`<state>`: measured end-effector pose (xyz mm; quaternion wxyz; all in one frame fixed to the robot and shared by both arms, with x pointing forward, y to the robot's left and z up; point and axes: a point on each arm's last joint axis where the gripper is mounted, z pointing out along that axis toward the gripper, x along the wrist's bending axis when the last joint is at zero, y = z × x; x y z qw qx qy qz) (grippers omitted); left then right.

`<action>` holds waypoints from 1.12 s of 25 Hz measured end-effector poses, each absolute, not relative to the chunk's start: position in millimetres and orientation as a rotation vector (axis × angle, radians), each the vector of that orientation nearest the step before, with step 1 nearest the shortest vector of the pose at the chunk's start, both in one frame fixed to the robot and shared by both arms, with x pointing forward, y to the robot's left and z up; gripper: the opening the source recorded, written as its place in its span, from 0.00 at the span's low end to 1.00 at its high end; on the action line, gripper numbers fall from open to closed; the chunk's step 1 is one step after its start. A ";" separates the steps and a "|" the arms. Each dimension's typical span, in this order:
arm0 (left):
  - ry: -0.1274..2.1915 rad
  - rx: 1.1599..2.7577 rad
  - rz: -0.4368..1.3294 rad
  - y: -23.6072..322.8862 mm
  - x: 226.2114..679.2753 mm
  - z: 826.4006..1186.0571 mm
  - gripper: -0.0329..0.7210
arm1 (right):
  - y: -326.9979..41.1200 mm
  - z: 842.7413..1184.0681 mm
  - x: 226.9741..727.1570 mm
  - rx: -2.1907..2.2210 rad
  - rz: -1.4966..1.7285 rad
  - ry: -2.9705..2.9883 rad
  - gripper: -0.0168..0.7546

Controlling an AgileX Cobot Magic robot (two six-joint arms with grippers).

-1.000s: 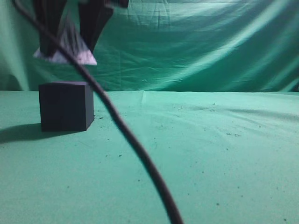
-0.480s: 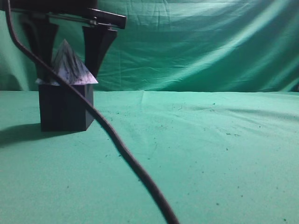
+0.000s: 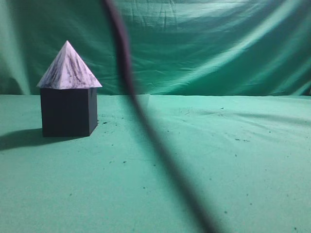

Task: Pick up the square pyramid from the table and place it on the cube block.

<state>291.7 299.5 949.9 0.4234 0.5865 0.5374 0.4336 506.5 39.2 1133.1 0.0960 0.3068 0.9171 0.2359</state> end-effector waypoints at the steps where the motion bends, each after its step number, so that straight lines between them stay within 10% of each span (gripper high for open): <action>1: 1.345 1.468 1.085 299.5 291.7 949.9 0.04 | 31.8 1149.2 500.6 0.926 0.748 2.690 0.45; 7: 1.345 1.468 1.085 299.5 291.7 949.9 0.04 | -17.9 1231.3 460.3 0.950 1.012 2.554 0.02; 15: 1.345 1.468 1.085 299.5 291.7 949.9 0.04 | -105.2 1260.0 391.3 0.938 1.090 2.509 0.02; 28: 1.345 1.468 1.085 299.5 291.7 949.9 0.04 | -230.8 1183.3 283.7 0.927 1.310 2.462 0.02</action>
